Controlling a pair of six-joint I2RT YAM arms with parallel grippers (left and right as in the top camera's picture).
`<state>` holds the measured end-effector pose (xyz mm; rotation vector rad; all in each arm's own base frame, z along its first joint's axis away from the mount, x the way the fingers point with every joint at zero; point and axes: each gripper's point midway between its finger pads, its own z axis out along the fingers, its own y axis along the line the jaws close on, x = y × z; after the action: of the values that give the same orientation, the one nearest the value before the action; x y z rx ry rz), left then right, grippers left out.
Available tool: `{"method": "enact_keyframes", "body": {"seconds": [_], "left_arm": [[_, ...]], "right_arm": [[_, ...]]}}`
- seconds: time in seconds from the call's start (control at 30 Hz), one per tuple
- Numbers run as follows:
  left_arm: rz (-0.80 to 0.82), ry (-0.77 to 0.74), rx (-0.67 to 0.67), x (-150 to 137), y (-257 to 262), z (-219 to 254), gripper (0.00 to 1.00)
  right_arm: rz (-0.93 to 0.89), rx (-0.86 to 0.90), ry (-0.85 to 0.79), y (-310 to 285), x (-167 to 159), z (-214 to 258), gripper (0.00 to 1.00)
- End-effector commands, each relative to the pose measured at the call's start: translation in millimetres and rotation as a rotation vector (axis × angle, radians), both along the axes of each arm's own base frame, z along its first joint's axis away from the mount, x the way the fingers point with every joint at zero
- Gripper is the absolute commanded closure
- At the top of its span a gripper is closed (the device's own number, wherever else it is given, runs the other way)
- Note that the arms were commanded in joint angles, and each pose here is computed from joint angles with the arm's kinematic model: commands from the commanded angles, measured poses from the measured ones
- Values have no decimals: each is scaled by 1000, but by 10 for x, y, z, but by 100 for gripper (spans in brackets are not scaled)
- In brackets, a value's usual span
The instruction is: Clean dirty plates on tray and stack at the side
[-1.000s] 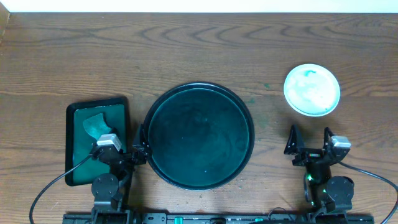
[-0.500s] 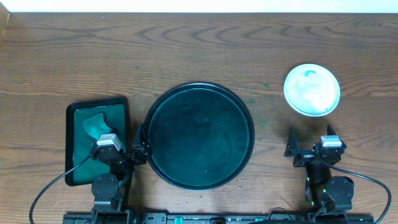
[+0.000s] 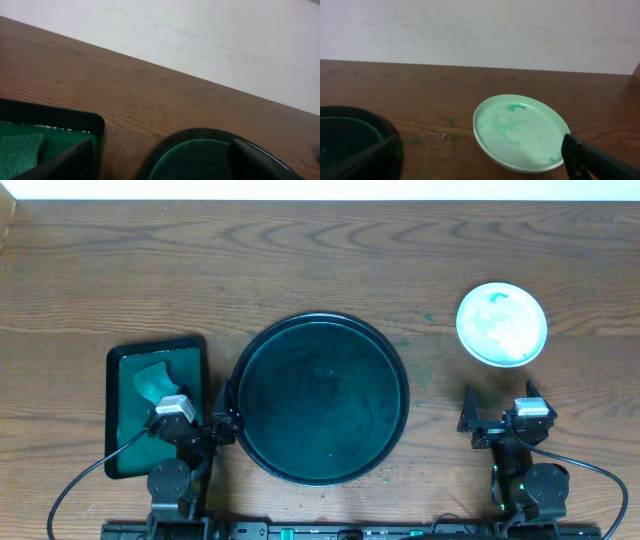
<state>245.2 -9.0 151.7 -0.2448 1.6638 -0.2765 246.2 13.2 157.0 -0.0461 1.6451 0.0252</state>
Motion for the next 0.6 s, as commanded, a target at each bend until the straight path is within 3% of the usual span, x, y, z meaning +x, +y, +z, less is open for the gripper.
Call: {"method": "enact_keyframes", "body": {"seconds": [0.0,0.57], "left_arm": [[4,48,0,-13,8,-144,14],[4,48,0,-13,8,-144,14]], "right_arm": [[-4,-5,-1,-17,-2,-4,1],[-36,-5,-1,-96,0,-4,1]]}}
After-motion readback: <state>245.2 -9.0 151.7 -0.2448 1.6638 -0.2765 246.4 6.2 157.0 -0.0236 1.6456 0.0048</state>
